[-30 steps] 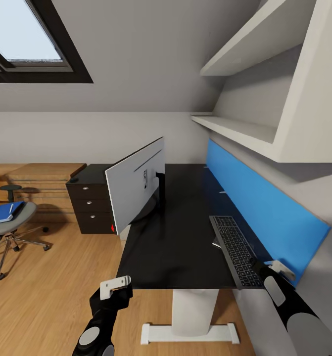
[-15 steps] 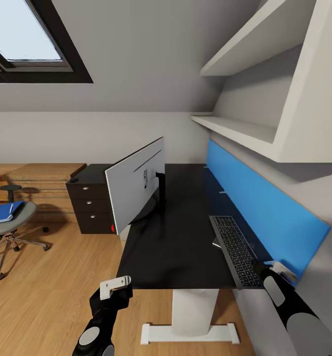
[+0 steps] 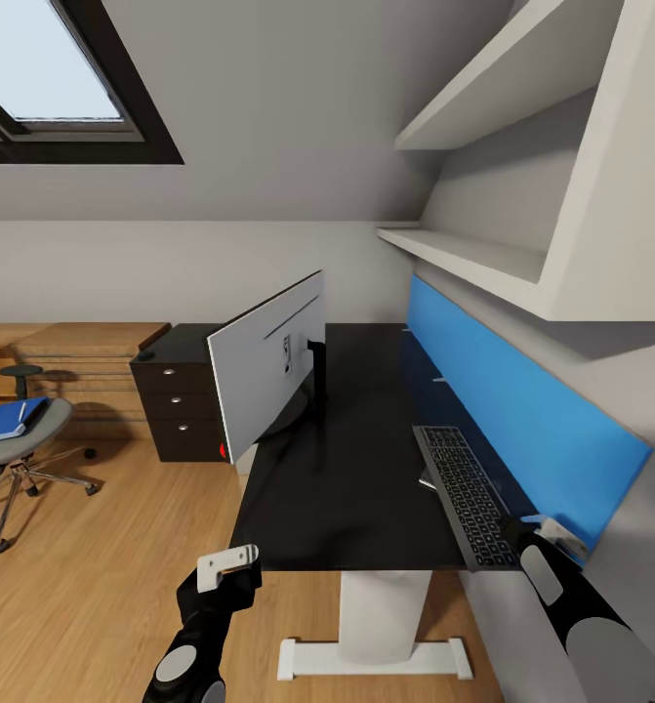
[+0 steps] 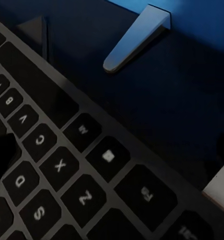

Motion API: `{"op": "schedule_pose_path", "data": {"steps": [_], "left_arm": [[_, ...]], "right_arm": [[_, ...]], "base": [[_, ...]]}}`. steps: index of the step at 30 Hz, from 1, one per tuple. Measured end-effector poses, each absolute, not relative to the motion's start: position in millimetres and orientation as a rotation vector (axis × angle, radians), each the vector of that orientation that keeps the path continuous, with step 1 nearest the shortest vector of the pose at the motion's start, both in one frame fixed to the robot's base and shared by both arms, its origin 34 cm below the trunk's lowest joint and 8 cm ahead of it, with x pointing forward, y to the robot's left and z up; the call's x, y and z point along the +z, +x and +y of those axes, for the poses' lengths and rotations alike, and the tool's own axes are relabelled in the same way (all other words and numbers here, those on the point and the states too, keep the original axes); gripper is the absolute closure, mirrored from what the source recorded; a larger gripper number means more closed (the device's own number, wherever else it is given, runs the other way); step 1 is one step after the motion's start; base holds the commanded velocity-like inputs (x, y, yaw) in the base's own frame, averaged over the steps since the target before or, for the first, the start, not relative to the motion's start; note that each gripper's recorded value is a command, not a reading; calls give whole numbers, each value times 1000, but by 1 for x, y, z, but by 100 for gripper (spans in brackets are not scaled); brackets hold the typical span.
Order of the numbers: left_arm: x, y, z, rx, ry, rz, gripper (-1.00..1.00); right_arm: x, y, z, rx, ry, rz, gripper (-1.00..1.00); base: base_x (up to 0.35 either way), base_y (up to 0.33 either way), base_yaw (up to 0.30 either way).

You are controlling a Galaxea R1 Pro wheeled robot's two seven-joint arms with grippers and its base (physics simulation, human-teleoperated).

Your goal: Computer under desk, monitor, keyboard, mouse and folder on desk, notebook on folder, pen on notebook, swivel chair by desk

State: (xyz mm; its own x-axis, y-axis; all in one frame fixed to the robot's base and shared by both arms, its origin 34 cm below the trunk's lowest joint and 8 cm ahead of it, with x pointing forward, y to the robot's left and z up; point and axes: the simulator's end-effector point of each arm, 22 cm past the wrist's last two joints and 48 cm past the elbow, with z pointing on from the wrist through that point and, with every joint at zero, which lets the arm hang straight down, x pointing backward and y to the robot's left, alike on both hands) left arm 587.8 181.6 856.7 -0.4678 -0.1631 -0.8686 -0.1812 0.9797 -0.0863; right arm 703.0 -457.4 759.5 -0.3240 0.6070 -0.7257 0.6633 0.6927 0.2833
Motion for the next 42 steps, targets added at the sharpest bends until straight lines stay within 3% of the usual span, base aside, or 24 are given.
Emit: {"op": "schedule_pose_path", "data": {"steps": [42], "left_arm": [[842,588,184,26,-244,2067,-100]], "right_arm": [[746,706,-449,-63,968,2029,-100]], "base": [[-27,26,0]]}}
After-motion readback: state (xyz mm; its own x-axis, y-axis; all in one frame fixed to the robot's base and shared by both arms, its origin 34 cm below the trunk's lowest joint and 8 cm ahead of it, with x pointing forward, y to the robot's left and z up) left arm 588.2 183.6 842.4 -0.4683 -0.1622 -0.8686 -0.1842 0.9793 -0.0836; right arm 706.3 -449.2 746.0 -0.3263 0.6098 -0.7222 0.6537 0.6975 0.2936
